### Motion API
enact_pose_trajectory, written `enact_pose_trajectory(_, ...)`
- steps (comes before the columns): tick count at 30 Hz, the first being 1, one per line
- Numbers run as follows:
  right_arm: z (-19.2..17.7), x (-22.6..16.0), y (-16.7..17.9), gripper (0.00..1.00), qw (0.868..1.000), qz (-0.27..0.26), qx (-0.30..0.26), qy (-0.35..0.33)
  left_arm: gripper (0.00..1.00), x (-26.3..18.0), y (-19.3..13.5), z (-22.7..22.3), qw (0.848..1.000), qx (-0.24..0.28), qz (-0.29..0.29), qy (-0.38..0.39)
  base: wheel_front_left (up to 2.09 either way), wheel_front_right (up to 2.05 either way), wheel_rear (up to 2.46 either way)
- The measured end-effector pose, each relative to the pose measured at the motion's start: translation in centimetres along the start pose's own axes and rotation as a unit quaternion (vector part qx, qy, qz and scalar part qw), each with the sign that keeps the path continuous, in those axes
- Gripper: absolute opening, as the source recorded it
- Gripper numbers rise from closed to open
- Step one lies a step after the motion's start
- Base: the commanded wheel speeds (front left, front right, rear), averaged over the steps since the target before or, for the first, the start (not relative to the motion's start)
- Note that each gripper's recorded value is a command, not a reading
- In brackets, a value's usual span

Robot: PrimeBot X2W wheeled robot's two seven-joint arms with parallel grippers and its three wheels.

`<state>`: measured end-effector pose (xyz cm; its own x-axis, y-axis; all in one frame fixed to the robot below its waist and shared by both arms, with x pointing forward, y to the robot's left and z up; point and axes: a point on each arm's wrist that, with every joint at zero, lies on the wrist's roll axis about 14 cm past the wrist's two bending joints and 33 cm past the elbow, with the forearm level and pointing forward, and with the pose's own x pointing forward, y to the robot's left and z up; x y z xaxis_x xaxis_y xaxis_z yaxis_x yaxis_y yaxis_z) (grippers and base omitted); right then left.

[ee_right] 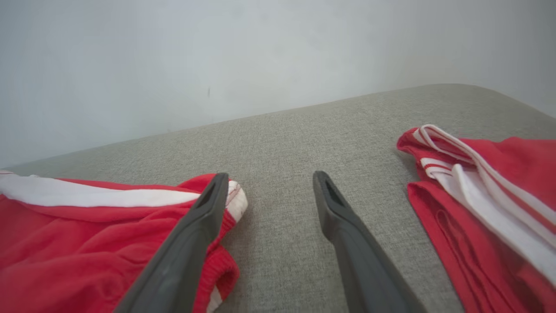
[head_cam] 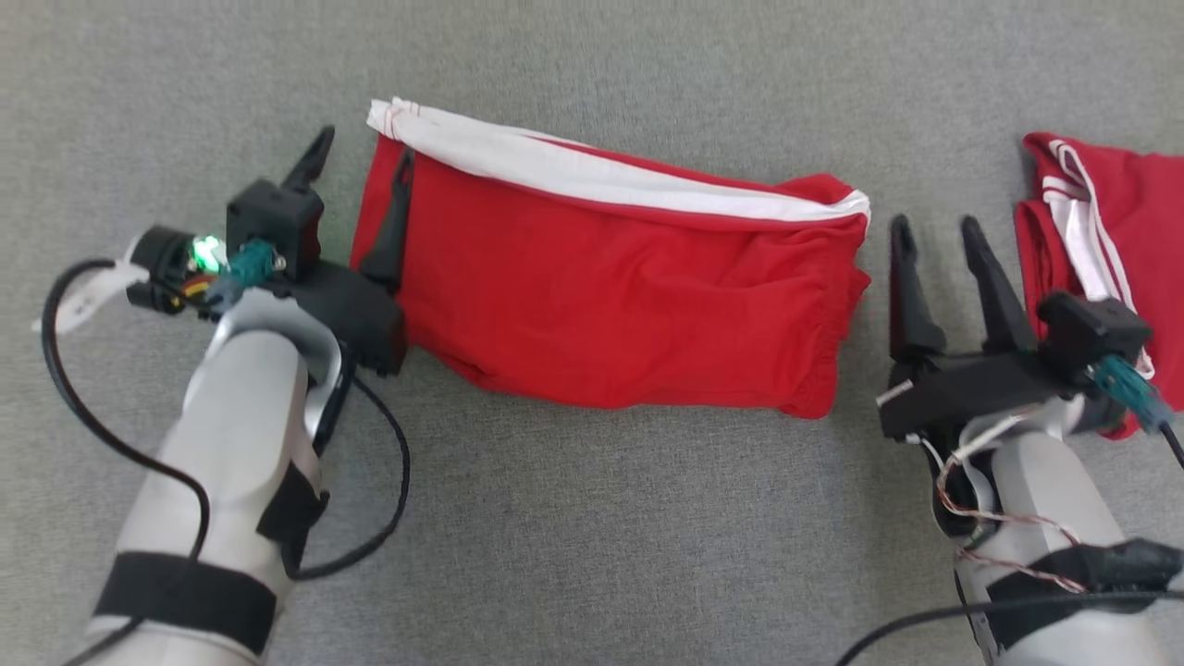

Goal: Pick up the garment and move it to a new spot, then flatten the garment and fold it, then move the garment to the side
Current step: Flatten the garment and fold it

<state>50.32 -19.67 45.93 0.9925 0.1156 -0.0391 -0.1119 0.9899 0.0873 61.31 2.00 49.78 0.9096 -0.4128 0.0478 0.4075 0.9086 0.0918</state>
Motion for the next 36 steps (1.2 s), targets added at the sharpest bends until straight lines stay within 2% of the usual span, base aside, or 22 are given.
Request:
enact_pose_trajectory(9, 1.1, -2.6, -1.5, 1.00, 0.999, -0.034, -0.005, -0.014, 1.00, -2.8, -0.6, -1.2, 0.999, -0.019, 0.000, 0.031, 0.00, 0.00, 0.00)
enact_pose_trajectory(20, 2.6, -5.5, -3.0, 1.00, 0.997, -0.068, -0.007, -0.031, 1.00, -5.2, -2.2, -4.5, 0.993, -0.041, -0.012, 0.107, 0.00, 0.00, 0.00)
enact_pose_trajectory(22, 2.6, -5.9, -3.1, 1.00, 0.997, -0.072, -0.006, -0.032, 0.89, -5.4, -2.3, -4.7, 0.992, -0.046, -0.013, 0.115, 0.00, 0.00, 0.00)
enact_pose_trajectory(23, 2.6, -6.1, -3.1, 1.00, 0.997, -0.074, -0.006, -0.032, 0.64, -5.4, -2.5, -4.7, 0.992, -0.047, -0.016, 0.117, 0.00, 0.00, 0.00)
enact_pose_trajectory(24, 2.7, -6.2, -3.1, 1.00, 0.997, -0.074, -0.006, -0.033, 0.48, -5.4, -2.6, -4.8, 0.991, -0.049, -0.016, 0.120, 0.00, 0.00, 0.00)
enact_pose_trajectory(25, 2.8, -6.3, -3.1, 1.00, 0.997, -0.075, -0.006, -0.034, 0.38, -5.5, -2.8, -4.9, 0.991, -0.050, -0.018, 0.123, 0.00, 0.00, 0.00)
enact_pose_trajectory(26, 2.9, -6.3, -3.2, 1.00, 0.997, -0.075, -0.006, -0.035, 0.14, -5.6, -3.0, -5.0, 0.990, -0.051, -0.023, 0.126, 0.00, 0.00, 0.00)
enact_pose_trajectory(27, 3.0, -6.4, -3.2, 1.00, 0.996, -0.076, -0.006, -0.037, 0.05, -5.7, -3.2, -5.0, 0.990, -0.051, -0.025, 0.128, 0.00, 0.00, 0.00)
enact_pose_trajectory(28, 3.2, -6.4, -3.2, 1.00, 0.996, -0.076, -0.006, -0.039, 0.00, -5.8, -3.4, -5.0, 0.990, -0.051, -0.028, 0.129, 0.00, 0.00, 0.00)
enact_pose_trajectory(36, 4.3, -6.7, -2.8, 1.00, 0.996, -0.074, 0.000, -0.054, 0.00, -6.4, -3.6, -3.9, 0.991, -0.060, -0.023, 0.116, 0.00, 0.00, 0.00)
